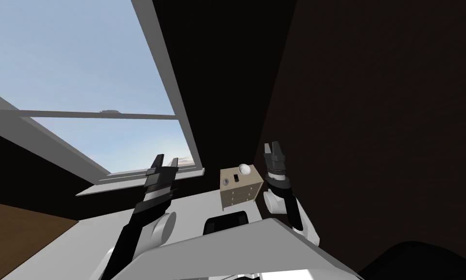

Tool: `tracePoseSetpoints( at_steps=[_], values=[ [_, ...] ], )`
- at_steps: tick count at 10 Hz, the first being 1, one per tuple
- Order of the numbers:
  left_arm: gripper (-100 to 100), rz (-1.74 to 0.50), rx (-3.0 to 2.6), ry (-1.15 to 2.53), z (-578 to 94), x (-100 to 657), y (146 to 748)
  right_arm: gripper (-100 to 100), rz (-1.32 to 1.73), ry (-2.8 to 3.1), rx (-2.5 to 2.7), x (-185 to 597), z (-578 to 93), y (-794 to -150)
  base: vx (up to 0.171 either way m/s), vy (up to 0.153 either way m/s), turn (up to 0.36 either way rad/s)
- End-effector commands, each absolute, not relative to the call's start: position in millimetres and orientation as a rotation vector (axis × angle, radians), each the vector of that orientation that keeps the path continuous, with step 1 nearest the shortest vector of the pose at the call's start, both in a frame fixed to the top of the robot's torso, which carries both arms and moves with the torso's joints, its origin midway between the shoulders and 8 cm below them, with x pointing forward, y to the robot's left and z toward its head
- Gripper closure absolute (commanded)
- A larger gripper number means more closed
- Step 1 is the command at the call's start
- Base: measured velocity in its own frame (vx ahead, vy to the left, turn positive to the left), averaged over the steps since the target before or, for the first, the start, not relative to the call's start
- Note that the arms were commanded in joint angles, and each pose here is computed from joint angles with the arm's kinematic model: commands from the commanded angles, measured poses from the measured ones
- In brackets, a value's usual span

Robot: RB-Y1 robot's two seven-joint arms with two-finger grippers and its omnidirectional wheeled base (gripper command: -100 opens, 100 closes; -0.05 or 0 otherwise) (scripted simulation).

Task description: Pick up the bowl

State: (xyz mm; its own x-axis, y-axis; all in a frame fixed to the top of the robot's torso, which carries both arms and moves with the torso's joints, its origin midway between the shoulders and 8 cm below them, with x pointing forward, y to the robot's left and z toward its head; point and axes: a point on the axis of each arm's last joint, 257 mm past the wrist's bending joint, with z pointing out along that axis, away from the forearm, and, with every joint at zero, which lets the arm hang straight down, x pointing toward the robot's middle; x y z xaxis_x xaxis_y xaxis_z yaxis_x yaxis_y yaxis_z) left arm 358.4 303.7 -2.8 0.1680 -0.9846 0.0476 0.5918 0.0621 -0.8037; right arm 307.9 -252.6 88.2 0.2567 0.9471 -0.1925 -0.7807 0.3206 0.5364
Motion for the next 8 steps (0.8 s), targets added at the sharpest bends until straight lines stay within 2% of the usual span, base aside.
tracePoseSetpoints(
  at_steps=[1, 8],
  values=[
    [0, -1.313, -0.805, 0.617, -2.8, 358.4, 303.7, -100, 1.176, 0.598, 0.354, 315.7, 75.1, -249.1, -0.017, -0.018, 0.116],
    [0, -1.313, -0.805, 0.617, -2.8, 358.4, 303.7, -100, 0.977, 0.935, 0.300, 351.4, -13.3, -242.9, -0.054, -0.036, 0.130]
  ],
)
